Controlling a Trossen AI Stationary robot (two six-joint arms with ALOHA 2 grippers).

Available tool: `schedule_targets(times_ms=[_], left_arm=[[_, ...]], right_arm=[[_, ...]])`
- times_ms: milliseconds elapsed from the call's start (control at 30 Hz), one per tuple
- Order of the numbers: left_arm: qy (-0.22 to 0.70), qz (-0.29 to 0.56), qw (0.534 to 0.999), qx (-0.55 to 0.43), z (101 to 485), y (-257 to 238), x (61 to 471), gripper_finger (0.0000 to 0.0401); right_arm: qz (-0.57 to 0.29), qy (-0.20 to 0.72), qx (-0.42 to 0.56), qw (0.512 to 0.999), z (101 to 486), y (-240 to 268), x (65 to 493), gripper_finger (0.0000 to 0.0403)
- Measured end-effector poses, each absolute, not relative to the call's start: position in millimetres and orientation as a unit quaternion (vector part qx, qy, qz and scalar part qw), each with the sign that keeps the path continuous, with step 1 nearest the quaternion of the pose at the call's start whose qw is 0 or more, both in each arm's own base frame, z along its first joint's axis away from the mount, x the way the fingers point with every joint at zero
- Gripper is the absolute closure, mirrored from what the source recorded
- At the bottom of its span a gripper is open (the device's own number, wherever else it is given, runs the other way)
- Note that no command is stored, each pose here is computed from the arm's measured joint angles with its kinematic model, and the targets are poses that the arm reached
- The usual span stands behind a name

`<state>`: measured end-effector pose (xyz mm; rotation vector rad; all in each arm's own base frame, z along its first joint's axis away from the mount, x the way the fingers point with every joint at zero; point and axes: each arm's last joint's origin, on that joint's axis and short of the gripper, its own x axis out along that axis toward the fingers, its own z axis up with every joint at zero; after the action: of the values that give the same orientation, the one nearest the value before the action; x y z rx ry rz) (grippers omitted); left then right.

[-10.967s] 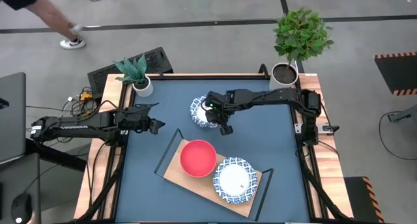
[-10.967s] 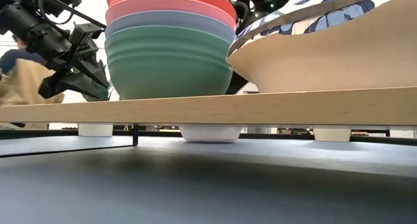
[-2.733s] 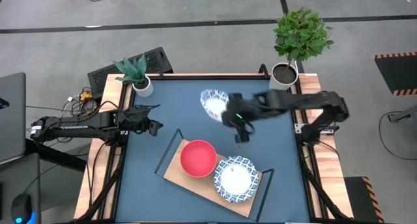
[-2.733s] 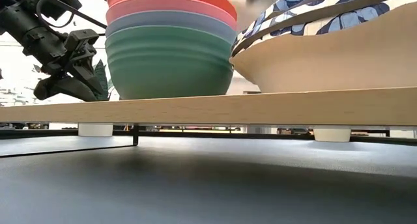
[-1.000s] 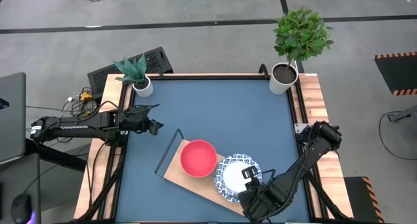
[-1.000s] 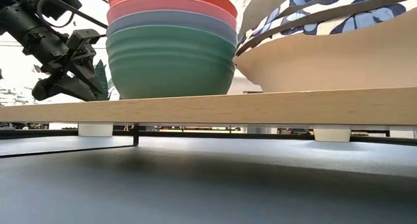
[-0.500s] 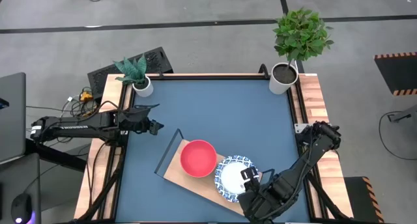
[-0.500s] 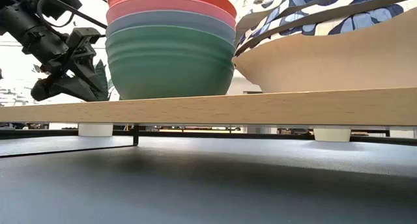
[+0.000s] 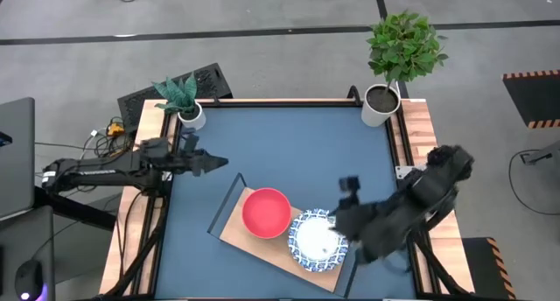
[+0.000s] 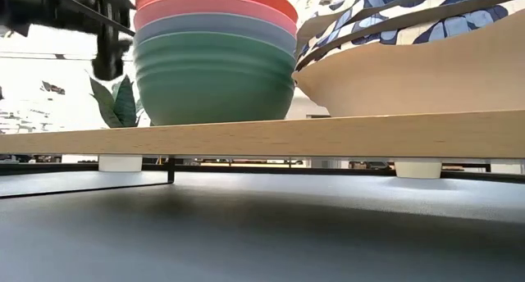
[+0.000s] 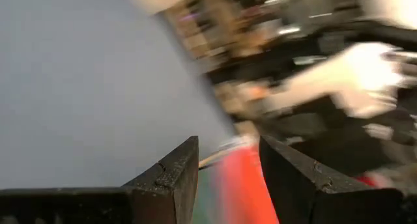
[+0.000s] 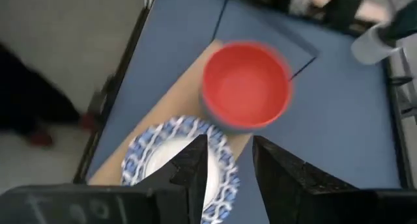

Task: Place and stack bowls onto a shelf
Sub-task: Return to Home Position

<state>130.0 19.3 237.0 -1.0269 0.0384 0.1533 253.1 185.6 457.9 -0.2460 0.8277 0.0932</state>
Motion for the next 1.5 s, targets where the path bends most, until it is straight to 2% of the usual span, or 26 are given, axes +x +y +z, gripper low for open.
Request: schedule_targets(times_ms=[200, 300, 400, 500, 667, 833, 1000, 1333, 1500], left_arm=[[-0.161, -0.069, 0.89, -0.421, 281.4, 14.4, 115.6, 0.0254], [-0.237, -0.103, 0.884, -0.39, 296.6, 12.4, 102.6, 0.0254], [-0.27, -0.094, 0.883, -0.372, 306.4, 11.7, 91.3, 0.0254], [-0.244, -0.057, 0.903, -0.349, 315.5, 11.0, 81.8, 0.0254], [-0.124, 0.084, 0.939, -0.31, 330.5, 12.1, 61.0, 0.0254], [-0.08, 0.228, 0.935, -0.261, 353.5, 14.8, 33.8, 0.0254], [-0.081, 0.261, 0.93, -0.245, 358.4, 15.2, 24.7, 0.0254], [0.01, 0.275, 0.924, -0.268, 321.8, 16.2, 35.3, 0.0254], [0.0, 0.28, 0.922, -0.267, 308.1, 14.7, 22.6, 0.0254]], right_arm=[[0.033, 0.337, -0.063, 0.939, 504.8, 136.1, 214.5, 0.0261], [0.023, 0.308, -0.04, 0.95, 520.6, 113.6, 194.6, 0.026], [0.034, 0.28, -0.089, 0.955, 531.5, 97.8, 179.4, 0.0259], [0.027, 0.246, -0.102, 0.964, 543.6, 76.7, 163.4, 0.0259], [0.004, 0.2, -0.066, 0.978, 557.3, 38.9, 123.9, 0.0259], [0.018, 0.142, -0.047, 0.989, 556.2, 21.6, 98.8, 0.0259], [0.006, 0.086, -0.028, 0.996, 527.6, 12.8, 85.4, 0.0259], [-0.033, -0.046, 0.055, 0.997, 426.8, 1.6, 56.4, 0.0259], [-0.032, -0.089, 0.09, 0.991, 391.0, -1.0, 38.5, 0.0259]])
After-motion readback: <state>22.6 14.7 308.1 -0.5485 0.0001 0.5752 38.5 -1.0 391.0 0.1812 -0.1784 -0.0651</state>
